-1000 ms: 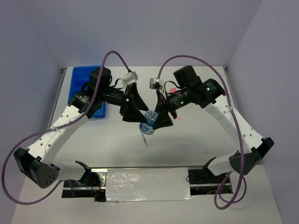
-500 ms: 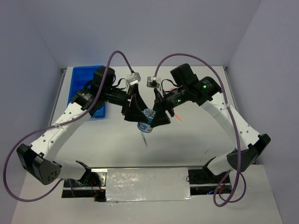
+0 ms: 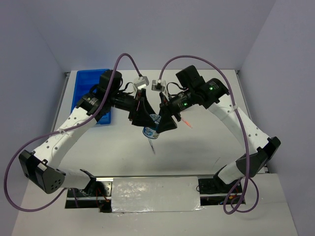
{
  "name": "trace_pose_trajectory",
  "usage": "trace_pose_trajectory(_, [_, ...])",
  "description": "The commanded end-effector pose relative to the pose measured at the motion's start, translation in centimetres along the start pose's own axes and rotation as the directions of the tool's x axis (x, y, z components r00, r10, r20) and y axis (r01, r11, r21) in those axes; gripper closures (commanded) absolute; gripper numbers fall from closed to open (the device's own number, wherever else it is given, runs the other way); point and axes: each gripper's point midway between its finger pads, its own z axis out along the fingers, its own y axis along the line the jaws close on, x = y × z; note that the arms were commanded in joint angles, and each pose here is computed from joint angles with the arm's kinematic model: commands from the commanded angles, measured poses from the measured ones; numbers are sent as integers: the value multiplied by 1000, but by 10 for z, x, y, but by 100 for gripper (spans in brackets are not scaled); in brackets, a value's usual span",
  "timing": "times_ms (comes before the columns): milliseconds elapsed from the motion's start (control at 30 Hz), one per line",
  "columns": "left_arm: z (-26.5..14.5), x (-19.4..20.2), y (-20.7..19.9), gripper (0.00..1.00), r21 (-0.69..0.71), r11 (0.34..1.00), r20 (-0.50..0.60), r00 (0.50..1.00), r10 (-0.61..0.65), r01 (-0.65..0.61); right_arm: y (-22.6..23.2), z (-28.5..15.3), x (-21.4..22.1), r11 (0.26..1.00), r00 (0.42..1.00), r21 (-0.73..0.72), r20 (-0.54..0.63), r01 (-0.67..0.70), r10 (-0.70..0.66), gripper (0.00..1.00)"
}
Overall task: Sort the stationery into containers
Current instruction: Pick up the stationery from the center of the board.
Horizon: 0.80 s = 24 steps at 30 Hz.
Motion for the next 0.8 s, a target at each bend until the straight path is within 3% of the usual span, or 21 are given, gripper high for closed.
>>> trace_pose_trajectory(0, [0,-22,-16,42,65,992,45,993,106,-108,15,-4,-21,997,996,-34,54,75,-73,100])
trace_pose_trajectory(67, [1,-22,-16,57,73,992,45,994,101,-104,14,-3,-22,996,996,-36,54,78,-76,100])
trace_pose_trajectory(200, [2,-20,-16,74,87,992,40,995,91,-94,14,-4,-24,996,994,-29,63,89,-87,100])
trace_pose_trajectory(233, [2,-19,-15,81,87,992,37,996,85,-88,13,-4,-26,995,994,-26,68,93,-91,95])
trace_pose_trajectory(267, [2,-20,-15,97,84,992,38,995,88,-91,13,-3,-26,995,994,-26,68,92,-90,87])
trace_pose_trajectory(367, [1,-21,-14,100,61,993,34,995,98,-100,8,-2,-25,995,993,-14,76,94,-93,55])
trace_pose_trajectory(400, [0,-21,-13,100,51,993,33,994,103,-104,6,-2,-25,996,993,-7,80,84,-83,35])
trace_pose_trajectory(433, [0,-22,-10,100,22,994,36,993,109,-110,2,-4,-28,996,991,7,97,94,-94,1])
trace_pose_trajectory(767, [-37,-51,26,100,-250,964,170,976,139,-93,-49,-35,-8,984,983,177,184,-26,-7,0])
